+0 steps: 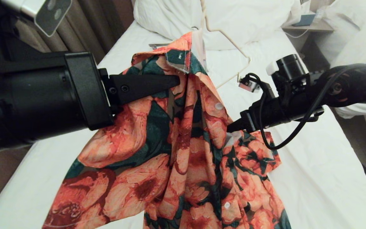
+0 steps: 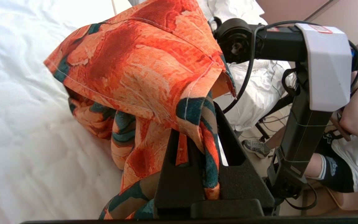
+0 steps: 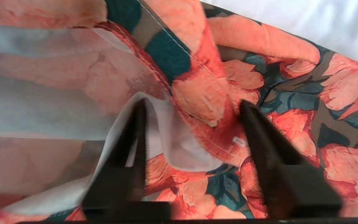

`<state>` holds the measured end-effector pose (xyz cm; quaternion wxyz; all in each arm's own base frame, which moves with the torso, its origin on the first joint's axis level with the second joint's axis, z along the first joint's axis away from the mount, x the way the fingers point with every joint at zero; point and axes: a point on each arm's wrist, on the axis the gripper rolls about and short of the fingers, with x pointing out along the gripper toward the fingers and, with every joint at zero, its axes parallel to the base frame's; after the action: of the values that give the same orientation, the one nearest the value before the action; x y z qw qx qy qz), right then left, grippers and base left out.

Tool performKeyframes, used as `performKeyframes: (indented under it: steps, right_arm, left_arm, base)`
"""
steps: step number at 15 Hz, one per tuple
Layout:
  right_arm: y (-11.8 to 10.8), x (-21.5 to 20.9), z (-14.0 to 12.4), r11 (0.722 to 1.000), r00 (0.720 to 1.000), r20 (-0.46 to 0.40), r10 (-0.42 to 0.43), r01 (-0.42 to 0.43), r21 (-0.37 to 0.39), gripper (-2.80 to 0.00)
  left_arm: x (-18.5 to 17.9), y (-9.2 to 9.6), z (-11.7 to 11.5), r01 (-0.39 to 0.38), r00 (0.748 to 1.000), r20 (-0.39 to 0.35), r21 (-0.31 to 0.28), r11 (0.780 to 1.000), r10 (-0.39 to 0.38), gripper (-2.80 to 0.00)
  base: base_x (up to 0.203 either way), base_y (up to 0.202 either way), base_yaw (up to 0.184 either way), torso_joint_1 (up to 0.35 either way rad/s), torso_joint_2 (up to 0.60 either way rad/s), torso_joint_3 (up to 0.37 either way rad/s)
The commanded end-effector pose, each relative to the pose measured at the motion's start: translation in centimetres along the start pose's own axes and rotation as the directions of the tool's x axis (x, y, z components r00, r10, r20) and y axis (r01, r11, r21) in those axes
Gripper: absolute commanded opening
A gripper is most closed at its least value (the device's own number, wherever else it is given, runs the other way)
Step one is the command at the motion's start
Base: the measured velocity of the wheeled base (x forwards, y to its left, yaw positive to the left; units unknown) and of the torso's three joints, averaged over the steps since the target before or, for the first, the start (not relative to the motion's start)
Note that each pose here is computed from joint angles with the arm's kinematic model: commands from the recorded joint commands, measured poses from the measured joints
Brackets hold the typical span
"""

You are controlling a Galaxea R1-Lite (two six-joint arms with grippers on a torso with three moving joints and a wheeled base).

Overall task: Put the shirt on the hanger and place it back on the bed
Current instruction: Hook the other side of the shirt onto the hanger

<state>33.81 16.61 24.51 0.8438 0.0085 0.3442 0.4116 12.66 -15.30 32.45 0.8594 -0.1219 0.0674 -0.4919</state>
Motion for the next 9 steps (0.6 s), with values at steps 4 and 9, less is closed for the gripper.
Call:
performKeyframes:
  steps: [4,9]
  right_arm:
    - [-0.3,-0.3,0.1,0.999,1.0,0.005,-0.023,0.023,0.035,-2.8]
    - [-2.3,-2.9,1.1,0.981,0.993,0.085,-0.085,0.069,0.179,-2.8]
  left_arm:
    - [-0.1,-0.1,0.0,0.005,1.0,0.002,-0.003,1.0,-0.005,-2.8]
    - [0.3,-0.9,-0.5,0.046,0.998,-0.03,-0.011,0.999,-0.047,-2.8]
  base:
    - [0.0,0.0,0.0,0.0,0.0,0.0]
    - [0.0,0.0,0.0,0.0,0.0,0.0]
